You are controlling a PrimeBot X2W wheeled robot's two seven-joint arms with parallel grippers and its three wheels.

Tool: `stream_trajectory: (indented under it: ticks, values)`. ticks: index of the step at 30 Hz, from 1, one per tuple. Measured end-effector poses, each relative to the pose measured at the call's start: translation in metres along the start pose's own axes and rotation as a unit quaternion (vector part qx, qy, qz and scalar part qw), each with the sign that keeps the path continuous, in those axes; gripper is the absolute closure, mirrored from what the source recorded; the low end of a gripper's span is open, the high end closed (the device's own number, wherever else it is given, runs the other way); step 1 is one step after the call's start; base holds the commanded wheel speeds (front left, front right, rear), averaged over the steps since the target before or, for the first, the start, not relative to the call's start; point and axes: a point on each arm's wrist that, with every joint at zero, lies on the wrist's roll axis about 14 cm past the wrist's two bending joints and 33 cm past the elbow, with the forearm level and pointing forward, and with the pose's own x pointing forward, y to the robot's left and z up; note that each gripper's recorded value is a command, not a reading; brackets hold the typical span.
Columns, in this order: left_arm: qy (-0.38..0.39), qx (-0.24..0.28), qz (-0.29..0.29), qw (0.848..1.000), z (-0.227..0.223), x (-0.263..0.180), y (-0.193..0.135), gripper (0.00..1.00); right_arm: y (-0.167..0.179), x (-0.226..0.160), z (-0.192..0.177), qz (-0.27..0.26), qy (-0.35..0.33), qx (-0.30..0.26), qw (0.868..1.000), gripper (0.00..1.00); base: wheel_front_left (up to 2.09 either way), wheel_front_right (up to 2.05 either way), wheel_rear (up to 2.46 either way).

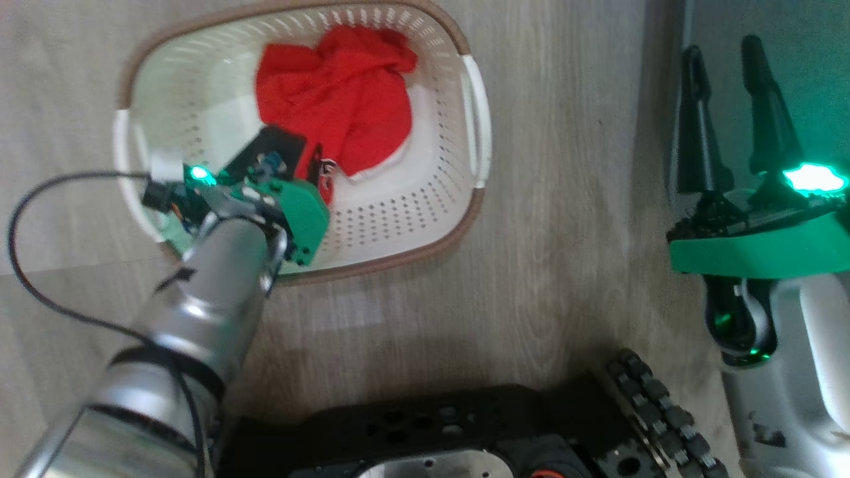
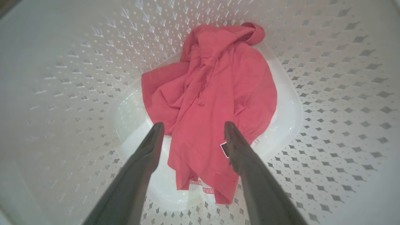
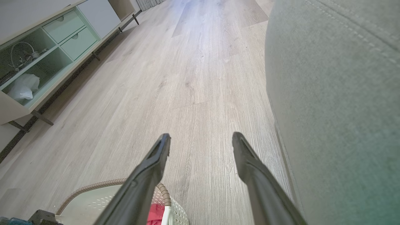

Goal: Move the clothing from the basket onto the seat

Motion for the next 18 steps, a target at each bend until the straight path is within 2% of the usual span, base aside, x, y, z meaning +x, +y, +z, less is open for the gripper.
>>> stream_trajectory:
  ticks: [8, 12, 18]
  values:
    - [0.046, 0.059, -0.055, 0.996, -0.022, 0.043, -0.024, 0.00, -0.018, -0.009, -0.022, -0.035, 0.023, 0.010, 0.999, 0.00, 0.00, 0.00, 0.00]
    - [0.078, 0.064, -0.059, 0.993, -0.037, 0.052, -0.031, 0.00, -0.022, -0.011, -0.026, -0.043, 0.027, 0.013, 0.999, 0.00, 0.00, 0.00, 0.00]
    - [0.096, 0.075, -0.033, 0.992, -0.040, 0.064, -0.022, 0.00, -0.023, -0.013, -0.029, -0.049, 0.030, 0.019, 0.998, 0.00, 0.00, 0.00, 0.00]
